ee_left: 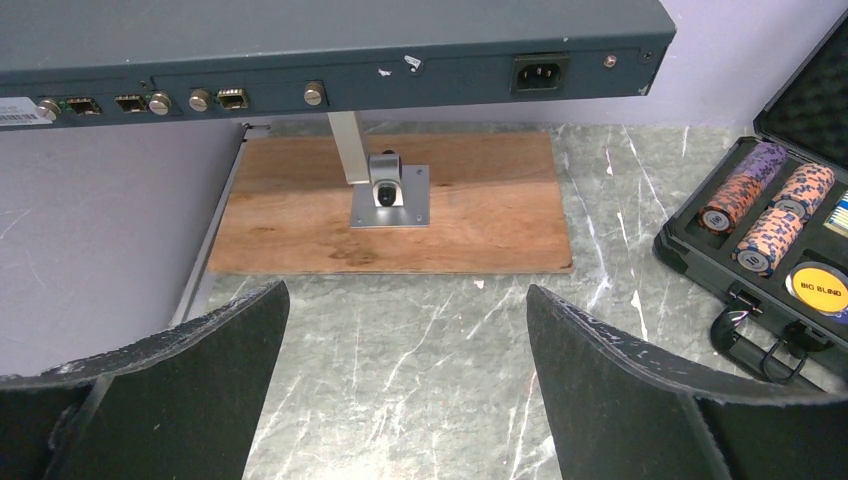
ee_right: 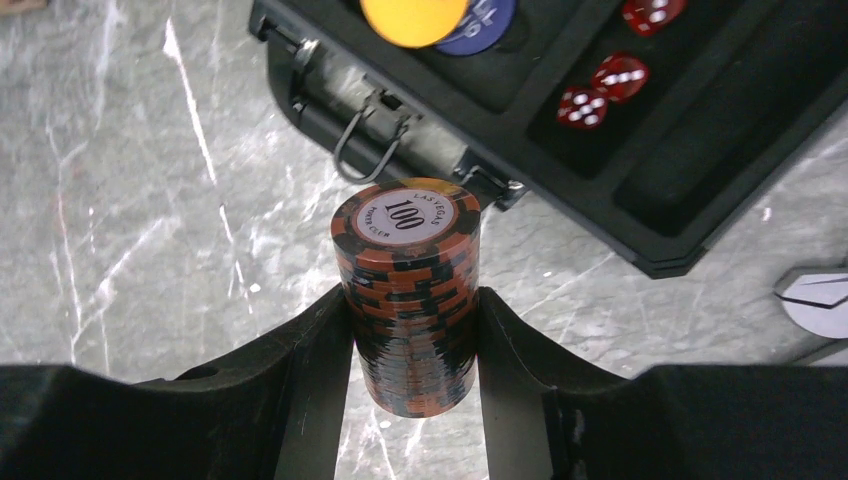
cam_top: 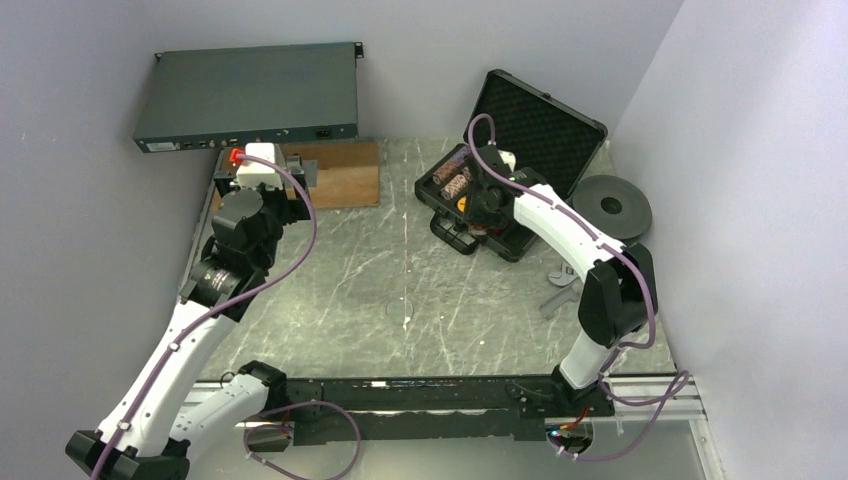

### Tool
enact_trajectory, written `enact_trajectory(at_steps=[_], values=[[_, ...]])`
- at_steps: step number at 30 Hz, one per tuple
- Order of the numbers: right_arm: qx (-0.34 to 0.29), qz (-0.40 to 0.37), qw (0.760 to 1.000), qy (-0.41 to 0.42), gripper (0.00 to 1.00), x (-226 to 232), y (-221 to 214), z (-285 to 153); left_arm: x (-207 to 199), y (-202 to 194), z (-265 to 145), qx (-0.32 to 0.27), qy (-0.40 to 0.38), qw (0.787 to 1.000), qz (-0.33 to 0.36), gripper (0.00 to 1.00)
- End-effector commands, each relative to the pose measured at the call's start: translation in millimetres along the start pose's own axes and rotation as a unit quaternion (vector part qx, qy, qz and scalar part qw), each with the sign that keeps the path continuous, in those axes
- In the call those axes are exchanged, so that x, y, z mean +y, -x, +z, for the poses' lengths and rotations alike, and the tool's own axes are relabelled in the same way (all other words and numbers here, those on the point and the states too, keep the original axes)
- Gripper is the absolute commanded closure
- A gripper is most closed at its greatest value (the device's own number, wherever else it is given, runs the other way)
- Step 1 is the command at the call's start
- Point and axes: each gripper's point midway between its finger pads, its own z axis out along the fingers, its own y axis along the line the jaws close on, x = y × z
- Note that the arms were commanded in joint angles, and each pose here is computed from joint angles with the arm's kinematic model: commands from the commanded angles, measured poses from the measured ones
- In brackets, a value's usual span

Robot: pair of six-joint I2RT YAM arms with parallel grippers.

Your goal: Pack up texas hold em set

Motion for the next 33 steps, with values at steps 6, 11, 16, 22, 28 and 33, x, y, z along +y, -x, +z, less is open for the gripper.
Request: enact_trajectory(at_steps=[6,11,16,22,28,33], values=[[-0.114,0.074,0.991,-0.004,1.0,-39.4,59.5,-15.3,2.9,19.8,-1.9,-0.027,0.003,1.0,-0.006,0.05],[-0.111,0.093,0.989,-0.021,1.0,-60.8,64.8,-7.5,1.4,20.3,-2.4,-0.027,-0.001,1.0,-0.009,0.05],[-0.101,0.112,0.988,-0.026,1.0,-79.6,66.6,2.9,1.0,20.0,-2.2,-0.026,-0.002,1.0,-0.009,0.05],[-0.097,0.14,0.985,-0.032,1.0,-103.0,74.5,13.5,0.3,21.4,-3.0,-0.027,-0.005,1.0,-0.01,0.05],[-0.081,0.157,0.983,-0.044,1.0,-120.2,81.1,28.5,0.1,20.8,-2.0,-0.026,-0.004,1.0,-0.009,0.05],[-0.058,0.175,0.982,-0.042,1.0,-129.7,82.0,39.9,-0.5,19.8,-1.3,-0.023,-0.004,1.0,-0.009,0.05]])
